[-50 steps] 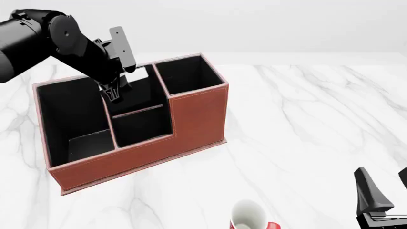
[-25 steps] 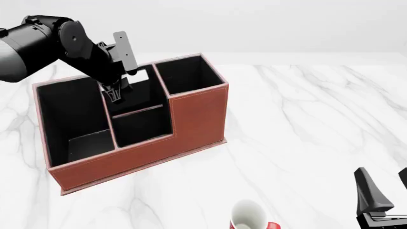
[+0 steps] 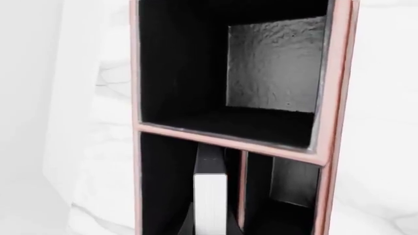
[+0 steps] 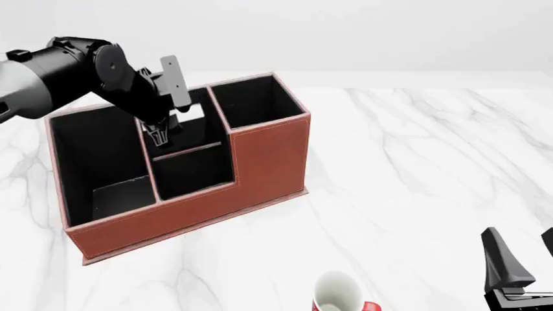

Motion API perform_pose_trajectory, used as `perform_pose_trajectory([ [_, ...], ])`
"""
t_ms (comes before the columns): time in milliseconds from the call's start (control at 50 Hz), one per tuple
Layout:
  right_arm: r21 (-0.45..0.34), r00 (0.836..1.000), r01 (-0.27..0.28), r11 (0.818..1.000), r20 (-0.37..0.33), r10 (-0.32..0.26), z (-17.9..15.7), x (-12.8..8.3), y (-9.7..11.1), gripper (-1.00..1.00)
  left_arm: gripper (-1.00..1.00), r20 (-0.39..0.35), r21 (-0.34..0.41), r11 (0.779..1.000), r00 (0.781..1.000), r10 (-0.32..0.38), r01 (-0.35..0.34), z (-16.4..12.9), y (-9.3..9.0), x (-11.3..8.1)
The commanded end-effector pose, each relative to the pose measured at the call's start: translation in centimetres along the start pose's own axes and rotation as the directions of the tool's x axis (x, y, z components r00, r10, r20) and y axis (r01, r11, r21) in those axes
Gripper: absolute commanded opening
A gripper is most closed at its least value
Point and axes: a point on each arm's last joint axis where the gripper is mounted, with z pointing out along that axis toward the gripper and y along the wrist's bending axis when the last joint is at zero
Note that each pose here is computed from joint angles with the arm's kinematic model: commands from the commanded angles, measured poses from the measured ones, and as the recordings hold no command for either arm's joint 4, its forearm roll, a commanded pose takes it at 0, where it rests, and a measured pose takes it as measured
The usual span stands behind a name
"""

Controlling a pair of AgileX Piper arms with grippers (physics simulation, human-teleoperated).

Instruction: Pick up the book and place it in the front compartment of the caddy.

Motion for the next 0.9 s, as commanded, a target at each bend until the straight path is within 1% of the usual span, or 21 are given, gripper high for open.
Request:
perform_pose_trajectory([
  [20,0.0,1.0,0.0,1.0,0.0,0.0,0.0,0.0,0.0,1.0,-1.0,-0.024,0.006,1.0,1.0,0.006,-0.006,1.5,0.0,1.0],
  [40,0.0,1.0,0.0,1.0,0.0,0.0,0.0,0.0,0.0,1.0,-1.0,-0.016,0.014,1.0,1.0,-0.002,0.003,1.6,-0.2,0.3],
  [100,0.0,1.0,0.0,1.0,0.0,0.0,0.0,0.0,0.0,1.0,-1.0,-0.027,0.013,1.0,1.0,0.003,-0.003,2.2,-0.2,1.1],
  [140,0.0,1.0,0.001,1.0,0.0,-0.001,0.0,0.0,0.0,1.0,-1.0,-0.024,0.017,1.0,1.0,0.003,-0.003,2.2,-0.3,0.8],
  [200,0.0,1.0,0.0,1.0,0.0,0.0,0.0,0.0,0.0,1.0,-1.0,-0.03,0.017,1.0,1.0,0.007,-0.007,2.6,-0.3,1.2],
  [220,0.0,1.0,0.001,1.0,0.0,-0.001,0.0,0.0,0.0,1.0,-1.0,-0.04,0.015,1.0,0.999,0.012,-0.011,2.9,-0.2,1.9],
  [240,0.0,1.0,0.0,1.0,0.0,0.0,0.0,0.0,0.0,1.0,-1.0,-0.034,0.018,1.0,0.999,0.01,-0.009,2.9,-0.3,1.5],
  [300,0.0,1.0,0.0,1.0,-0.001,0.0,0.0,0.0,0.0,1.0,-1.0,-0.04,0.019,1.0,0.999,0.013,-0.012,3.2,-0.3,1.9],
  [320,-0.001,1.0,0.001,1.0,0.0,-0.001,0.0,0.0,0.0,1.0,-1.0,-0.034,0.027,1.0,0.999,0.008,-0.007,3.3,-0.5,1.2],
  [340,0.0,1.0,0.0,1.0,0.0,0.0,0.0,0.0,0.0,1.0,-1.0,-0.038,0.024,1.0,0.999,0.01,-0.01,3.4,-0.4,1.6],
  [420,0.0,1.0,0.0,1.0,0.0,0.0,0.0,0.0,0.0,1.0,-1.0,-0.037,0.027,1.0,0.999,0.004,-0.003,3.5,-0.4,1.4],
  [560,-0.001,1.0,0.0,1.0,0.0,0.0,0.1,0.0,0.0,1.0,-1.0,-0.047,0.033,0.999,0.999,-0.004,0.006,4.0,-0.5,1.9],
  [660,-0.001,1.0,0.001,1.0,0.0,-0.001,0.0,0.0,0.0,1.0,-1.0,-0.042,0.035,0.999,0.999,-0.013,0.014,3.9,-0.7,1.4],
  [700,-0.001,1.0,0.001,1.0,0.0,-0.001,0.0,0.0,0.0,1.0,-1.0,-0.044,0.035,0.999,0.999,-0.014,0.016,3.9,-0.6,1.6],
  [720,-0.001,1.0,0.0,1.0,0.0,0.0,0.0,0.0,0.0,1.0,1.0,-0.042,0.035,0.999,0.999,-0.015,0.017,3.8,-0.6,1.5],
  [780,-0.001,1.0,0.001,1.0,0.0,-0.001,0.0,0.0,0.0,1.0,1.0,-0.037,0.023,0.999,0.999,-0.021,0.022,3.3,-0.2,1.3],
  [800,-0.001,1.0,0.0,1.0,0.0,0.0,0.0,0.0,0.0,1.0,1.0,-0.031,0.022,1.0,0.999,-0.021,0.021,3.0,-0.2,1.0],
  [860,-0.001,1.0,0.001,1.0,0.0,-0.001,0.0,0.0,0.0,1.0,1.0,-0.034,0.016,1.0,0.999,-0.017,0.018,2.7,-0.1,1.3],
  [900,-0.001,1.0,0.0,1.0,0.0,0.0,0.0,0.0,0.0,1.0,1.0,-0.032,0.016,1.0,0.999,-0.016,0.016,2.5,-0.1,1.2],
])
